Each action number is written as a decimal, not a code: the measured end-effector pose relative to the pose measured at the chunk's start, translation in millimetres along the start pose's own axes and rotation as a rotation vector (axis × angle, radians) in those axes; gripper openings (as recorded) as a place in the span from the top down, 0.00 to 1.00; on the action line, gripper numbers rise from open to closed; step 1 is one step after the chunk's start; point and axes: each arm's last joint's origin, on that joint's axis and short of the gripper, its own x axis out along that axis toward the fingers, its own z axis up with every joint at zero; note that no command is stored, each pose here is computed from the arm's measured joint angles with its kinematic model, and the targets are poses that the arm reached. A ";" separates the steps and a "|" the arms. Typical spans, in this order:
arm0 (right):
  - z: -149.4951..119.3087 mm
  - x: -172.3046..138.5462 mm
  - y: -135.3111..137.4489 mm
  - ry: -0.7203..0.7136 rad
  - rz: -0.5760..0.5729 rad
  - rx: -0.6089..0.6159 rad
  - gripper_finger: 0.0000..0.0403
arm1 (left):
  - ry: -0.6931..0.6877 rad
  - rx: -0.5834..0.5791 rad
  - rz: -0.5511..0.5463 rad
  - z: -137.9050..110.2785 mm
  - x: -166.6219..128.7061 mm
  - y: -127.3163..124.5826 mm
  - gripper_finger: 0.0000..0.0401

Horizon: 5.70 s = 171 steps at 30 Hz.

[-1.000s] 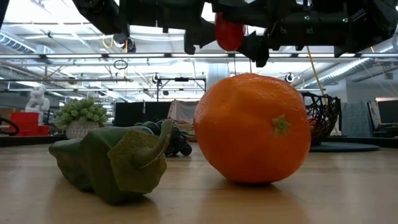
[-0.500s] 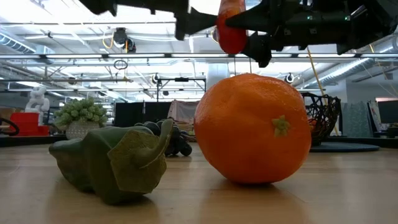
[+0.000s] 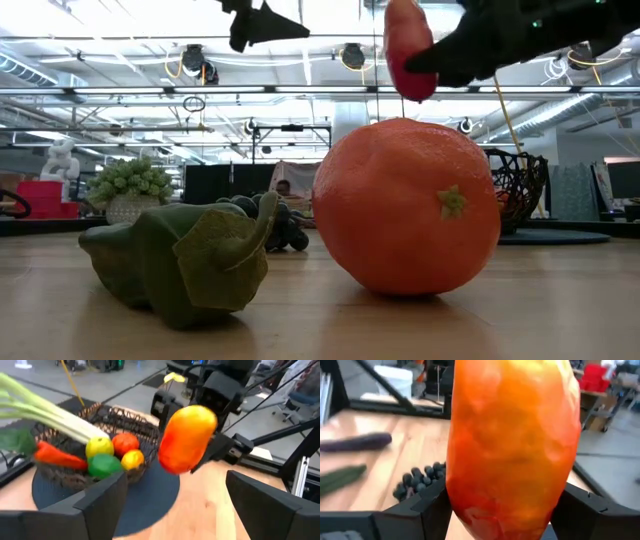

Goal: Build produce basket
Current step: Put the orange mango into the black wire basket, then put the purple eggplant into the black wire basket

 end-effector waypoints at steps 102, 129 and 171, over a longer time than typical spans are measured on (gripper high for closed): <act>-40.3 20.2 -176.9 0.261 -0.591 0.539 0.13 | 0.059 0.001 -0.033 -9.3 -1.1 -9.8 0.31; -22.1 -42.8 12.0 0.114 0.305 0.448 0.15 | 0.301 0.241 -0.055 -45.7 0.2 -22.9 0.27; -19.5 -40.3 13.8 0.068 0.296 0.383 0.15 | 0.831 0.939 -0.600 -171.1 -90.6 -127.6 0.42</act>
